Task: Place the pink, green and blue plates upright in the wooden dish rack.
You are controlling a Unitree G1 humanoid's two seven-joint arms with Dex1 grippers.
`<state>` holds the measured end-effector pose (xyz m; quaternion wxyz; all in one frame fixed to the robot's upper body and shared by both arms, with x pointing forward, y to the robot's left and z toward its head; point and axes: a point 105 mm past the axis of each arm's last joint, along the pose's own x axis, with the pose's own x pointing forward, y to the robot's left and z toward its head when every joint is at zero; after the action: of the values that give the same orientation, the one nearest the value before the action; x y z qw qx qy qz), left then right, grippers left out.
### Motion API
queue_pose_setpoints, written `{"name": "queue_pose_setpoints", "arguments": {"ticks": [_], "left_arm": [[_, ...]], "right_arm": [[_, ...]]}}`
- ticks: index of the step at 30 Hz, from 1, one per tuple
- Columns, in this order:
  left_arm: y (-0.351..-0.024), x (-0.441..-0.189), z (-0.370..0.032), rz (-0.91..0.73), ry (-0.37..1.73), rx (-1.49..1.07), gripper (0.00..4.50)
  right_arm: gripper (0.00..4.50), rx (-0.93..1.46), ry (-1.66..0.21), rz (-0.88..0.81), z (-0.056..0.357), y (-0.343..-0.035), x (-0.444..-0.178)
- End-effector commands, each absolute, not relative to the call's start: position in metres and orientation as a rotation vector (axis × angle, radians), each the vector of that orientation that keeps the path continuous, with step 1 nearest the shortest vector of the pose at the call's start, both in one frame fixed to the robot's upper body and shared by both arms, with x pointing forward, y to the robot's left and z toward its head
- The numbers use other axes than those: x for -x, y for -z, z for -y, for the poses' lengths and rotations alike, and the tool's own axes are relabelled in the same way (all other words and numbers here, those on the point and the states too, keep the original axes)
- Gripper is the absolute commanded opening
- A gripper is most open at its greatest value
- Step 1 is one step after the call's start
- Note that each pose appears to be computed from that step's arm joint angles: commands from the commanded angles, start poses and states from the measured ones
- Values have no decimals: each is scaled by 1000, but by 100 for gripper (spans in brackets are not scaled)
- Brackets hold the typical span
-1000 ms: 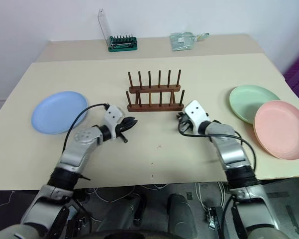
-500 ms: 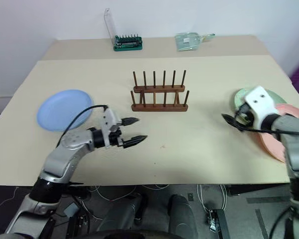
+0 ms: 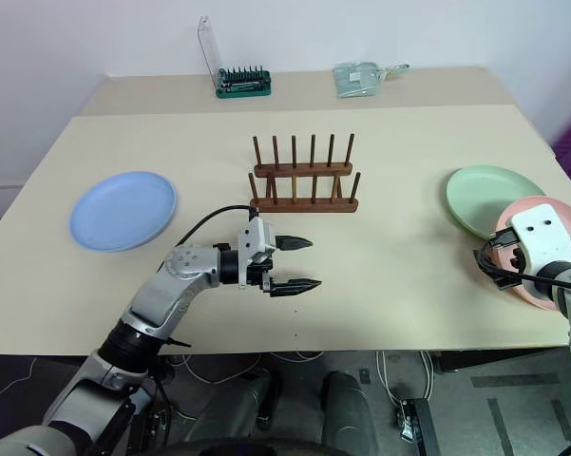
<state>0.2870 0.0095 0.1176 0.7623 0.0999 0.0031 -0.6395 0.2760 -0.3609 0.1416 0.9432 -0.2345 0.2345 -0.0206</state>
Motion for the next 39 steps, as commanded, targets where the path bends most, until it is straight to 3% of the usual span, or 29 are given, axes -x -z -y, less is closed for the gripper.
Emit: {"name": "queue_pose_setpoints", "arguments": {"ticks": [1, 7, 8, 17, 20, 23, 28, 32, 35, 39], "left_arm": [[-125, -286, -8, 39, 1401, -236, 402], [-125, -286, -8, 46, 1389, -236, 402], [-125, -286, -9, 46, 1388, -235, 402], [-123, -288, -6, 53, 1386, -235, 402], [-127, -294, -8, 71, 1353, -230, 402], [-132, -301, -13, 89, 1305, -208, 402], [-147, -314, -31, 137, 1186, -162, 402], [-162, -318, -50, 183, 1081, -140, 402], [-166, -316, -59, 196, 1045, -130, 402], [-166, -308, -69, 195, 1005, -128, 402]], "right_arm": [[321, 502, 51, -468, 355, -141, -281], [20, 519, 64, -466, 353, -140, -286], [5, 525, 65, -461, 352, -142, -286], [5, 667, 19, -319, 339, -188, -290], [5, 733, -80, -153, 311, -225, -300], [5, 650, -263, 25, 265, -255, -308], [5, 189, -644, 248, 181, -296, -315], [5, -220, -928, 267, 128, -314, -317], [5, -315, -970, 221, 117, -313, -321], [5, -514, -951, 173, 121, -315, -344]]}}
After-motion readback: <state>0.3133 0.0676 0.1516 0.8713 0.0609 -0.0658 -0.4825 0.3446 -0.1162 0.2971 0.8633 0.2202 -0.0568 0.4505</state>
